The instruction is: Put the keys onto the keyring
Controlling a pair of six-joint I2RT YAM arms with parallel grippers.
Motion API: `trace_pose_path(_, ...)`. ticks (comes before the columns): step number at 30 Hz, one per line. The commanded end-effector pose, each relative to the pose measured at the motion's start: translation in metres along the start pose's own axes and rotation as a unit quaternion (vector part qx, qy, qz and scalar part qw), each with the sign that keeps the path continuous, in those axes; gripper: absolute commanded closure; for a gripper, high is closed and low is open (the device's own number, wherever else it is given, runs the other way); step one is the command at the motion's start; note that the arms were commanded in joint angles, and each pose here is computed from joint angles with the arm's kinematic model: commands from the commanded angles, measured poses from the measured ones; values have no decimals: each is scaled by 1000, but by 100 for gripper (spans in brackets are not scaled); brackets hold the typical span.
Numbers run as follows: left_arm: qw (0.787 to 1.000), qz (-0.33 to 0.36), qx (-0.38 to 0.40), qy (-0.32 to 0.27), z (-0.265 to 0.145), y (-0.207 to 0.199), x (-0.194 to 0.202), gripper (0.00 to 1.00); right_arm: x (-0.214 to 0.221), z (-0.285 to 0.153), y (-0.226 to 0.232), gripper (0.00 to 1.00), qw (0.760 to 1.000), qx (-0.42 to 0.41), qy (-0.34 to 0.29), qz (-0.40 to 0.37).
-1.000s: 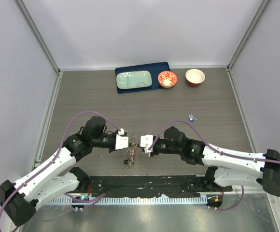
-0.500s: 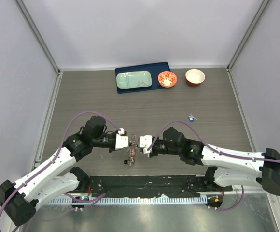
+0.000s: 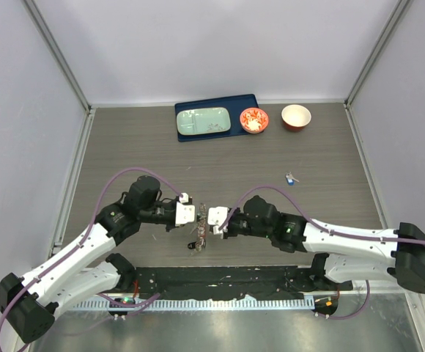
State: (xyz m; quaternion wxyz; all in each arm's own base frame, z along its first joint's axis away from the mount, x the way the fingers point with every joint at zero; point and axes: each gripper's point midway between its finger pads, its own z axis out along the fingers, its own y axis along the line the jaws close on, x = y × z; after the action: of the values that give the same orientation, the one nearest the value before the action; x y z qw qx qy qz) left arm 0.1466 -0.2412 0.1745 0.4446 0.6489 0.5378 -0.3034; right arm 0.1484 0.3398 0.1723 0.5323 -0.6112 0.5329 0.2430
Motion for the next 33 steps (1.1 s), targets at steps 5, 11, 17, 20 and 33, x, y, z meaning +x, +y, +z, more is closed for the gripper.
trace_pose_path(5, 999, 19, -2, -36, 0, 3, -18, 100, -20, -1, -42, 99, 994, 105, -9, 15)
trace_pose_path(11, 999, 17, -3, -41, 0, 2, -19, 100, -11, 0, -51, 99, 991, 132, 15, 24)
trace_pose_path(17, 999, 1, -37, -25, -1, 14, -14, 100, -32, -8, -29, 99, 997, 69, -43, 8)
trace_pose_path(20, 999, -1, -42, -24, -2, 15, -13, 100, -33, -9, -22, 99, 998, 51, -46, 3)
trace_pose_path(33, 998, -1, -50, -32, -3, 16, -17, 100, -20, -2, -15, 99, 999, 31, -15, 2)
